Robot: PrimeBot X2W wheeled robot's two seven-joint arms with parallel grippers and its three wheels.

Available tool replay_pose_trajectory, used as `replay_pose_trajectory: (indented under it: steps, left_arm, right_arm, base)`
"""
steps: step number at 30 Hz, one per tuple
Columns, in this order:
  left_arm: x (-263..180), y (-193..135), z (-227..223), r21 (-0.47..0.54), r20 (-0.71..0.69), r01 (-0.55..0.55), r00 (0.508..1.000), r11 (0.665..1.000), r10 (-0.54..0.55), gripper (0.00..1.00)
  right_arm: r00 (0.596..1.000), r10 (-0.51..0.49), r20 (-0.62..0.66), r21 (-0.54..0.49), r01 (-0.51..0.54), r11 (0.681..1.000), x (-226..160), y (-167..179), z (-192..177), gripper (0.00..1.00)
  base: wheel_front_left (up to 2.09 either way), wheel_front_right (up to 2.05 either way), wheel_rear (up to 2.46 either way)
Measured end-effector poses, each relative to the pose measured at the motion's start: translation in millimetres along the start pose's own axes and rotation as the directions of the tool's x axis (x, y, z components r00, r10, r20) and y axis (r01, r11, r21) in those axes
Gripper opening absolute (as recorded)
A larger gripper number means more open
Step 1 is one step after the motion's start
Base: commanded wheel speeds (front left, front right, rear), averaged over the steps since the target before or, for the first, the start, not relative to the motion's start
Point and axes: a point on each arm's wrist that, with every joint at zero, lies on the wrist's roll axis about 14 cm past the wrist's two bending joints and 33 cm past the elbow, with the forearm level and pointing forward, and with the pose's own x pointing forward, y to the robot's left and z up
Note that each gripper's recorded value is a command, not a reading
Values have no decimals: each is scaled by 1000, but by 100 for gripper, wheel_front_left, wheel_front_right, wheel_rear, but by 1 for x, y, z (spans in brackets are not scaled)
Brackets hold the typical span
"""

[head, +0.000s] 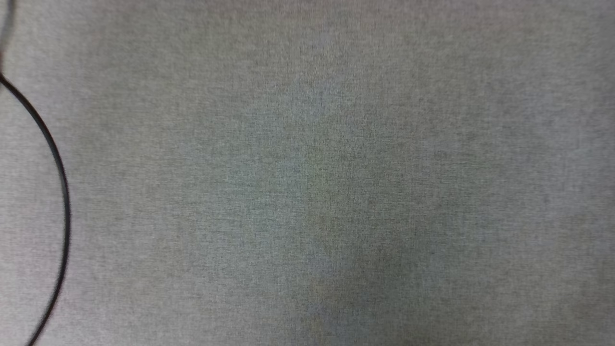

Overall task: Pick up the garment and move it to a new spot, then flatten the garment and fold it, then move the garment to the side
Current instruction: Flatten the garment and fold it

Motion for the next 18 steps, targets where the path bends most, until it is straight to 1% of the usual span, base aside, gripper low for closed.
replay_pose_trajectory:
  steps: [4,8,14,18]
  left_arm:
    - [-33,-8,-17,-38,-59,-7,998,999,5,0]
    - [-70,-21,-26,-71,-110,-19,994,997,11,0]
    - [-134,-41,-26,-107,-182,-62,982,992,42,0]
    - [-174,-55,-23,-136,-240,-85,969,987,51,0]
  right_arm:
    - [998,30,-52,31,-28,999,-23,12,-26,0]
    - [992,56,-116,56,-49,997,-56,21,-52,0]
    - [973,94,-213,90,-76,993,-112,37,-82,0]
    - [951,127,-281,116,-97,988,-151,53,-101,0]
  base:
    - [0,0,0]
    - [0,0,0]
    - [0,0,0]
    - [0,0,0]
